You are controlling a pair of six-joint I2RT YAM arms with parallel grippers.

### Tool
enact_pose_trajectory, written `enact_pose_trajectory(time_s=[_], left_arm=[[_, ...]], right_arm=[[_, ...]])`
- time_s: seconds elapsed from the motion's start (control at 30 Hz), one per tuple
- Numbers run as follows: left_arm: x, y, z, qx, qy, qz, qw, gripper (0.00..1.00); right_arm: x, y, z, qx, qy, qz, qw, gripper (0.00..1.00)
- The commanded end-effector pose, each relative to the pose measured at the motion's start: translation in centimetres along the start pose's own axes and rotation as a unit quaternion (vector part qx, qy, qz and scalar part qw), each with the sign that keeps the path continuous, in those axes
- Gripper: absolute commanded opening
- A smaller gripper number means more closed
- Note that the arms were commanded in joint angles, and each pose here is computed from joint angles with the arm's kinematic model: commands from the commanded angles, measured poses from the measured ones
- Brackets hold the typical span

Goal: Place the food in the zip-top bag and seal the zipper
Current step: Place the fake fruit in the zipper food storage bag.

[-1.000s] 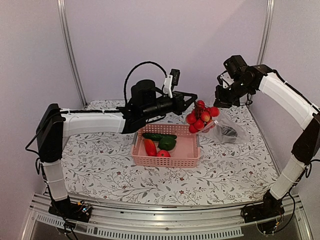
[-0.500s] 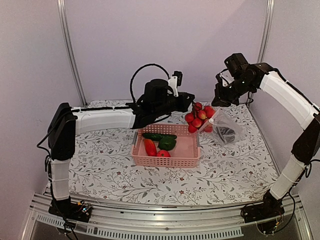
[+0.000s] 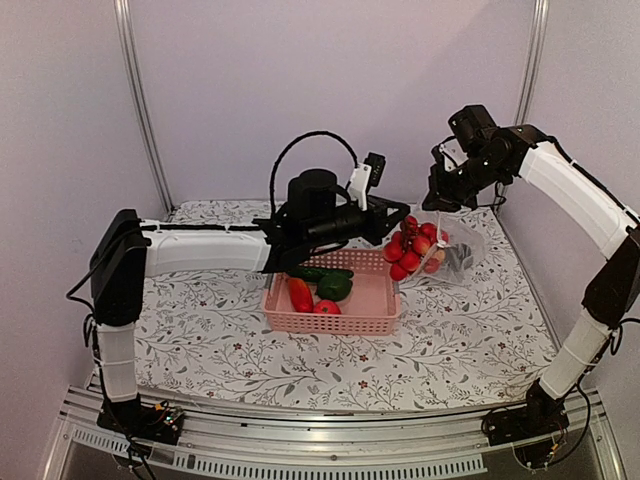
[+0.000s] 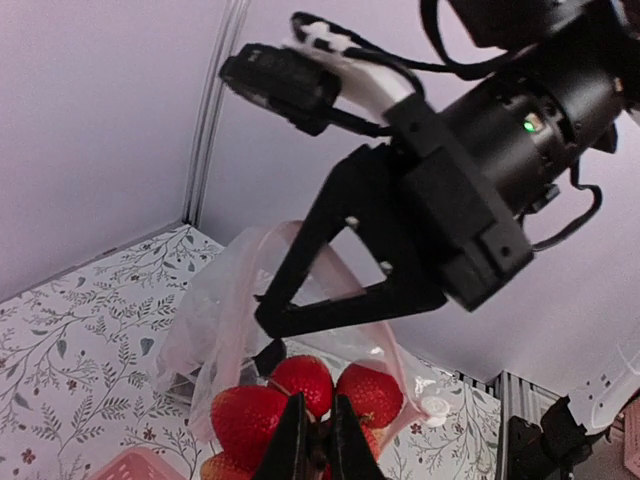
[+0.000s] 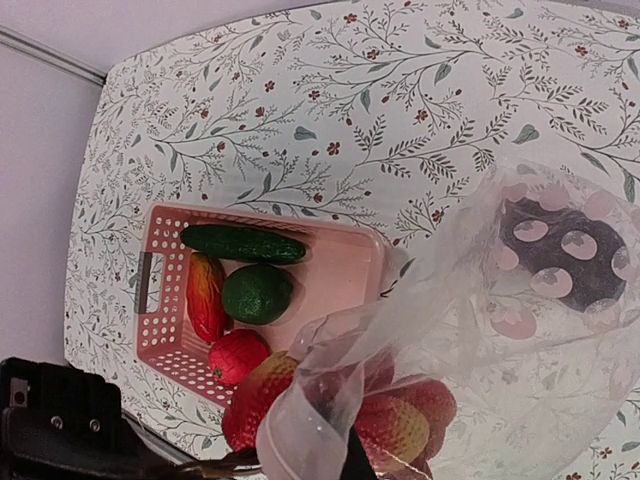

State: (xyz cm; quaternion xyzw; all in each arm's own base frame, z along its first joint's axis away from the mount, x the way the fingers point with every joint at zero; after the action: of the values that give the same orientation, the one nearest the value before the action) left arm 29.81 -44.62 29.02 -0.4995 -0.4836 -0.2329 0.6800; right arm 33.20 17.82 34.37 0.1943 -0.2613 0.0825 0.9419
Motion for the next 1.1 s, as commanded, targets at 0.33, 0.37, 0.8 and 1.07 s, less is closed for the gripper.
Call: enact_pose_trajectory(time_s=[0.33, 0.37, 0.8, 1.07], left_arm=[[1.5, -4.8, 0.4, -0.044, -0.022, -0.100, 0.994, 0.00], [1.1, -4.4, 0.2, -0.044, -0.016, -0.092, 0.995, 0.00], [1.3, 2.3, -2.0, 0.119, -0.085, 0.038, 0.989, 0.00], [6.0, 0.9, -1.2, -0.009, -0.112, 0.127, 0.986, 0.28]], right_arm=[[1.3, 0.6, -0.2, 0.029, -0.017, 0.002, 0.999, 0.00], [1.3, 0.8, 0.0, 0.042, -0.020, 0.005, 0.999, 0.00], [0.4, 1.4, 1.8, 0.078, -0.019, 0.002, 0.997, 0.00], [1.0, 1.1, 2.0, 0.084, -0.032, -0.005, 0.996, 0.00]])
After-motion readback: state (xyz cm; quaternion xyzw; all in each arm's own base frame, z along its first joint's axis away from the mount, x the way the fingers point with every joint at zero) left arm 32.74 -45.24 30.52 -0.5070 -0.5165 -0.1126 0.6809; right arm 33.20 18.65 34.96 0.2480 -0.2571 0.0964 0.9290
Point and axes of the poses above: each gripper's point midway between its finger pads, its own z axis back along the fingers, its own y axis along the line the jaws close on, x = y × z, the point moved 9 cm from there along z, back along the fingers, and after that the axes turned 8 degrees about z, right-handed, at the moved point
